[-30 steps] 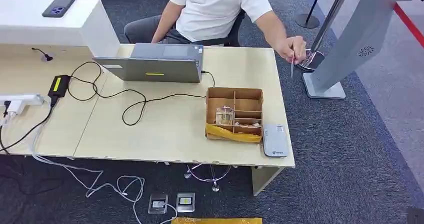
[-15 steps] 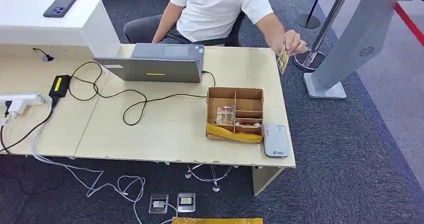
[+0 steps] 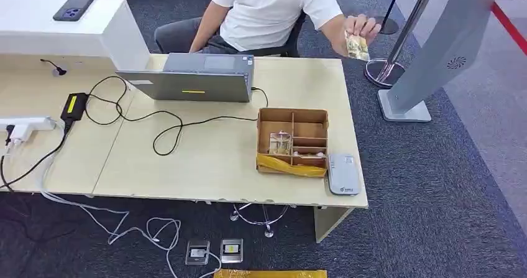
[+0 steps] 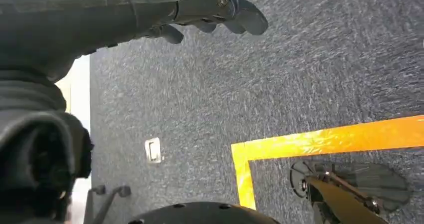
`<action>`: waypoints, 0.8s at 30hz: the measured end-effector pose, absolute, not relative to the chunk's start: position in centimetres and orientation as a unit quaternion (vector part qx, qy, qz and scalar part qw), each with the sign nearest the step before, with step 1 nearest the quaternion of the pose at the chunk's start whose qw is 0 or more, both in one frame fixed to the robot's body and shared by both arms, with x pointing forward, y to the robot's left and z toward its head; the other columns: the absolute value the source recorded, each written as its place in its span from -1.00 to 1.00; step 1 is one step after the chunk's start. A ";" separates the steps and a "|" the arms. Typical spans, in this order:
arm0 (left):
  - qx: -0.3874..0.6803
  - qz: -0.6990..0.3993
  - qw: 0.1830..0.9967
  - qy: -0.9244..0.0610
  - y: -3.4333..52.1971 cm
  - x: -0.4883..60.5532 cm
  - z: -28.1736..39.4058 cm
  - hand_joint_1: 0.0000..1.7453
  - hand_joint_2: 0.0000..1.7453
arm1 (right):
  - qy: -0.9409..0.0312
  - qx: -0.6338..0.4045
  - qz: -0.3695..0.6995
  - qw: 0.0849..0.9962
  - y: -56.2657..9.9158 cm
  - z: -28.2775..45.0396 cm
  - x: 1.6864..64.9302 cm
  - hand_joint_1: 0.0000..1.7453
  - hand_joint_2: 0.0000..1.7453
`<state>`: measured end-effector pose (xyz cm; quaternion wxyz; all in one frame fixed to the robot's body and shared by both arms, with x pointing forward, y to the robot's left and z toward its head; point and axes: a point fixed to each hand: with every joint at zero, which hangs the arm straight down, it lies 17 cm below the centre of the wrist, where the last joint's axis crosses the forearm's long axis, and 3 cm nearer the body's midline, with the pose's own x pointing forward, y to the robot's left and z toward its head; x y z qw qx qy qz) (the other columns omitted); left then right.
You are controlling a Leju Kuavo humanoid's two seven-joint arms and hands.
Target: Pass the card to the sensor for recognition and then transmit it.
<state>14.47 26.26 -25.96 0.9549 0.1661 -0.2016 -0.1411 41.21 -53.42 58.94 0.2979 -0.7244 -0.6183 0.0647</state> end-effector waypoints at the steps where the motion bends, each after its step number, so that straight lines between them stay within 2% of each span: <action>1: 0.166 -0.144 0.954 -0.202 26.2 14.5 -26.0 -1.00 -1.00 | -0.618 -0.726 0.089 0.290 -51.9 59.0 42.1 -1.00 1.00; 4: 0.164 -0.149 0.953 -0.204 26.1 14.7 -25.9 -1.00 -1.00 | -0.618 -0.719 0.176 0.264 -45.6 57.9 45.8 -1.00 1.00; 9: 0.160 -0.154 0.952 -0.211 25.9 15.8 -25.7 -1.00 -1.00 | -0.632 -0.665 0.297 0.266 -34.9 51.8 52.3 -1.00 1.00; 24: 0.164 -0.159 0.952 -0.205 26.8 15.2 -25.9 -1.00 -1.00 | -0.630 -0.571 0.452 0.270 -21.3 41.4 57.6 -1.00 1.00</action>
